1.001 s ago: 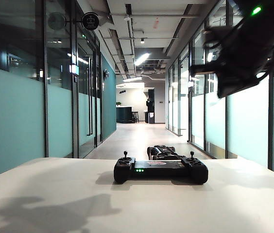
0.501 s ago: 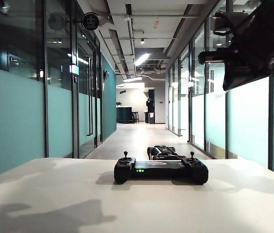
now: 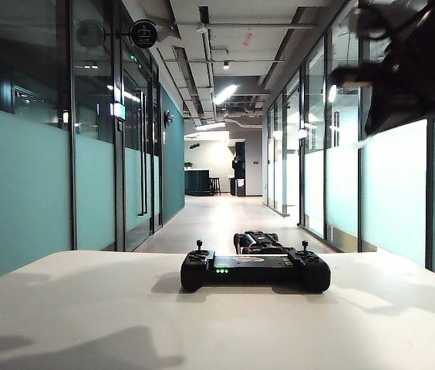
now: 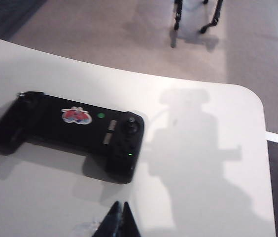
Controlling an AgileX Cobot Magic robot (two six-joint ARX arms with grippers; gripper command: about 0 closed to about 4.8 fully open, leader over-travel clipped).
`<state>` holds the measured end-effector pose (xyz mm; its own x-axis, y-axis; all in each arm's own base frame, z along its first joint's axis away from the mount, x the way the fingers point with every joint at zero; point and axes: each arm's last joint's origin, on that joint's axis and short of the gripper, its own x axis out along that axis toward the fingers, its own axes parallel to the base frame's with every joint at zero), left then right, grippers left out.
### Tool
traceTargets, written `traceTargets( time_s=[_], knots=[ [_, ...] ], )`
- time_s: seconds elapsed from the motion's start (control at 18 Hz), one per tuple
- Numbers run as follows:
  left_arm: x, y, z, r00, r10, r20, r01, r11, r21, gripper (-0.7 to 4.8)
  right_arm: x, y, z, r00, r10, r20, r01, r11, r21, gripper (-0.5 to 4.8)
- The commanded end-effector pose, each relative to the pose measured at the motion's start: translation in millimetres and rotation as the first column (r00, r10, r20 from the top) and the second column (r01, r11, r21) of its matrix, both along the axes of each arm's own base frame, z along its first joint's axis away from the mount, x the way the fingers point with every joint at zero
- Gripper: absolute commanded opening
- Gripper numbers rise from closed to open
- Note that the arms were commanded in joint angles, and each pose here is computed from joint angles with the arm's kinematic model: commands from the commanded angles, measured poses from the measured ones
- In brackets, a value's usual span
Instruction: Push the left joystick on the remote control sitting on the white table backward to make the robot dog back up in a straight line until it returns close to you.
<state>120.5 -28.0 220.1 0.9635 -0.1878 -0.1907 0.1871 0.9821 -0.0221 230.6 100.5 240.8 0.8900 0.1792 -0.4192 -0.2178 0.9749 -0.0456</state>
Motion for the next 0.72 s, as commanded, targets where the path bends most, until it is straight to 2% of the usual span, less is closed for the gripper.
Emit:
traceTargets(
  time_s=[0.06, 0.22, 0.45, 0.72],
  knots=[
    [-10.3, 2.5, -15.2, 0.997, 0.006, 0.075, -0.003, 0.999, -0.033, -0.06, -12.7, -5.3, 2.5, 0.999, 0.012, 0.038, -0.013, 1.000, 0.020, -0.06],
    [-15.6, 3.7, -35.4, 0.997, 0.009, 0.072, -0.004, 0.997, -0.076, -0.06, -24.1, -9.9, 4.1, 0.998, 0.030, 0.060, -0.032, 0.999, 0.037, -0.06],
    [-16.1, 3.7, -61.6, 1.000, 0.005, 0.018, -0.004, 0.998, -0.064, -0.06, -34.4, -13.6, 13.2, 0.993, 0.061, 0.101, -0.068, 0.995, 0.067, -0.06],
    [-18.8, 4.4, -81.6, 0.992, 0.007, -0.124, -0.011, 1.000, -0.026, -0.05, -43.0, -17.0, 15.6, 0.991, 0.087, 0.106, -0.093, 0.994, 0.054, -0.06]
  ],
)
